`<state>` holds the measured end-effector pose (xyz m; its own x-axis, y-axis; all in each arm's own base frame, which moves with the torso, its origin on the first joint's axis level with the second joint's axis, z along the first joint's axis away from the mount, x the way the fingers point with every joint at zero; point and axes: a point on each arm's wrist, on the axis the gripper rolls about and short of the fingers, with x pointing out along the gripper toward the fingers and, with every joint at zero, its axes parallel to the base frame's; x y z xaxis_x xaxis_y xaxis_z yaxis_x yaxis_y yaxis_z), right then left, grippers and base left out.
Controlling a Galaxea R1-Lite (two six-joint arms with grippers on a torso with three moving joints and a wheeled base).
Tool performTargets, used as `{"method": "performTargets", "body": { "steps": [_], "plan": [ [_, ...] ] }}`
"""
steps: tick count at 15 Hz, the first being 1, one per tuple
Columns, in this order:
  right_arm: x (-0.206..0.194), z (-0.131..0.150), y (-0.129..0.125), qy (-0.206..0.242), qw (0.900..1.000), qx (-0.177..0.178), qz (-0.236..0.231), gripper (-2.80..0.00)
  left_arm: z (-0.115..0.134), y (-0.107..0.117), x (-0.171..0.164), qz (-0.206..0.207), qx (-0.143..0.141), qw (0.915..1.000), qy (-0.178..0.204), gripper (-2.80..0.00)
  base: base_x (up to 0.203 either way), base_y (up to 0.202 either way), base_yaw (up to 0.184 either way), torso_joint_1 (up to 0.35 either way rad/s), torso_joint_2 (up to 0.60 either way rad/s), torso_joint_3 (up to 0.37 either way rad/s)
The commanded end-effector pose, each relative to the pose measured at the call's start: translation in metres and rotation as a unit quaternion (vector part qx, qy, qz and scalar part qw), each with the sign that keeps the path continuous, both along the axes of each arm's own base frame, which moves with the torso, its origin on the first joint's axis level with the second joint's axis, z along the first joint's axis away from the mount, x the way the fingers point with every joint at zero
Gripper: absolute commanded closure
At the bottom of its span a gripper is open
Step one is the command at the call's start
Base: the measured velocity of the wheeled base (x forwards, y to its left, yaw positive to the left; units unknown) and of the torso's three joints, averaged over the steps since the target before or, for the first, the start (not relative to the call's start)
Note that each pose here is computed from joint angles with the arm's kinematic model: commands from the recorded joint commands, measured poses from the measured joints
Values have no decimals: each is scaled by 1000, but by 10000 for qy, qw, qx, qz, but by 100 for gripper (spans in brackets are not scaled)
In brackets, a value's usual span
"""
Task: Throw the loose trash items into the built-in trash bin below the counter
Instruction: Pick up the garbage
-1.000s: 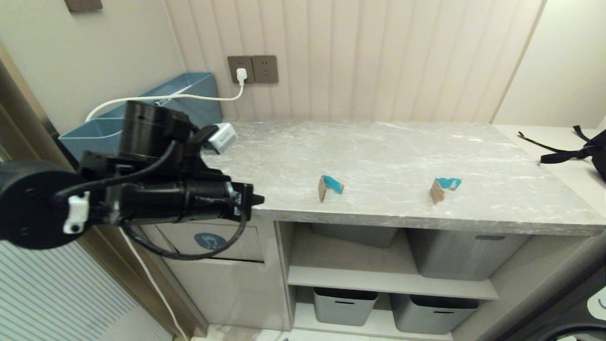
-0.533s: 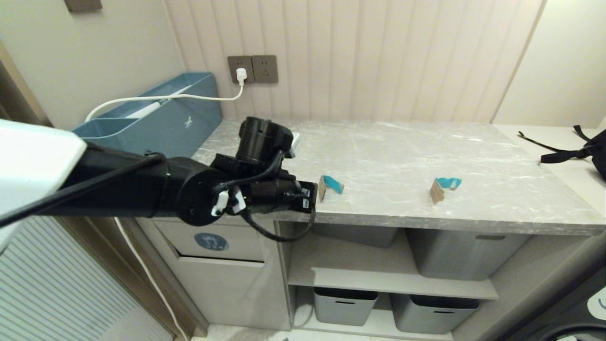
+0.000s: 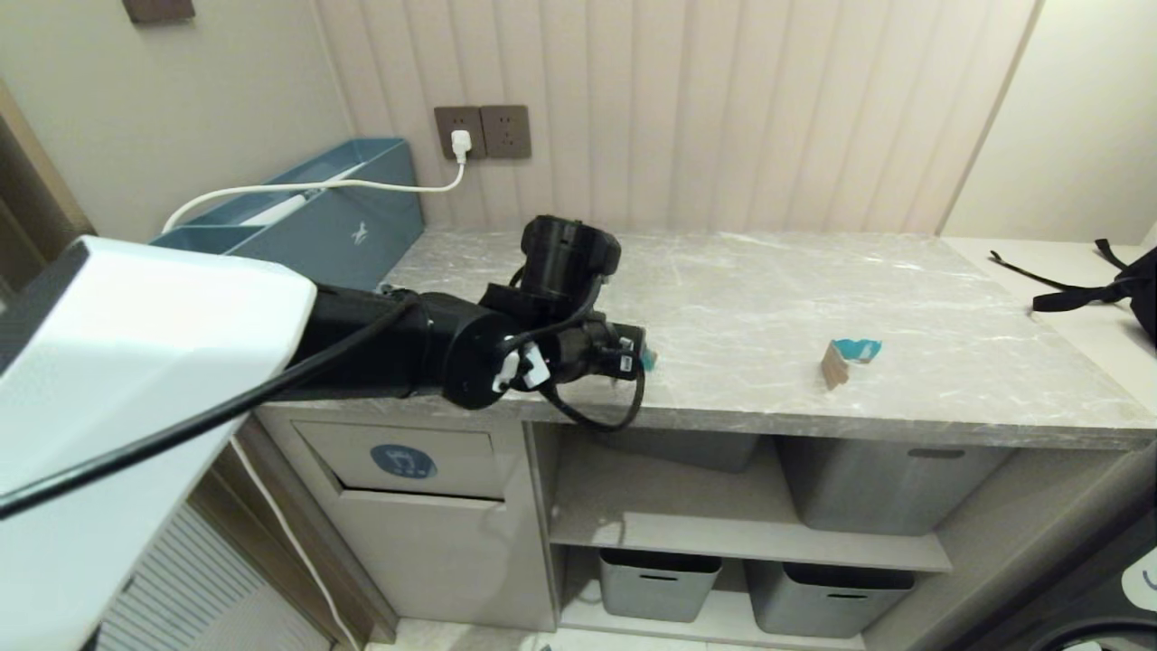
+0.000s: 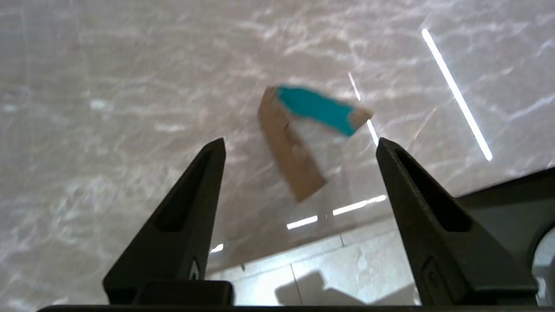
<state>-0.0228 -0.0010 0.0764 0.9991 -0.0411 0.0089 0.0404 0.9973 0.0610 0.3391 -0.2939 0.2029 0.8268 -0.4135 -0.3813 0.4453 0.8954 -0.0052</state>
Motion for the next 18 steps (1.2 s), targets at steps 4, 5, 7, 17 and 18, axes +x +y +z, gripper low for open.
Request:
{"method": "performTargets", "body": {
  "steps": [4, 5, 7, 17, 18],
  "plan": [
    [0, 0, 0, 6, 10000, 4, -5, 0, -29, -21, 9, 120, 195, 9997, 68, -280, 0, 0, 0, 0, 0, 0],
    [0, 0, 0, 6, 10000, 4, -2, 0, -28, -21, 9, 135, 196, 9997, 55, -280, 0, 0, 0, 0, 0, 0],
    [0, 0, 0, 6, 10000, 4, -2, 0, -27, -21, 9, 167, 187, 9997, 41, -280, 0, 0, 0, 0, 0, 0],
    [0, 0, 0, 6, 10000, 4, -2, 0, -35, -13, 24, 297, 178, 9994, 79, -280, 0, 0, 0, 0, 0, 0],
    [0, 0, 0, 6, 10000, 4, -3, 0, -39, -15, 25, 286, 199, 9993, 109, -280, 0, 0, 0, 0, 0, 0]
  ]
}}
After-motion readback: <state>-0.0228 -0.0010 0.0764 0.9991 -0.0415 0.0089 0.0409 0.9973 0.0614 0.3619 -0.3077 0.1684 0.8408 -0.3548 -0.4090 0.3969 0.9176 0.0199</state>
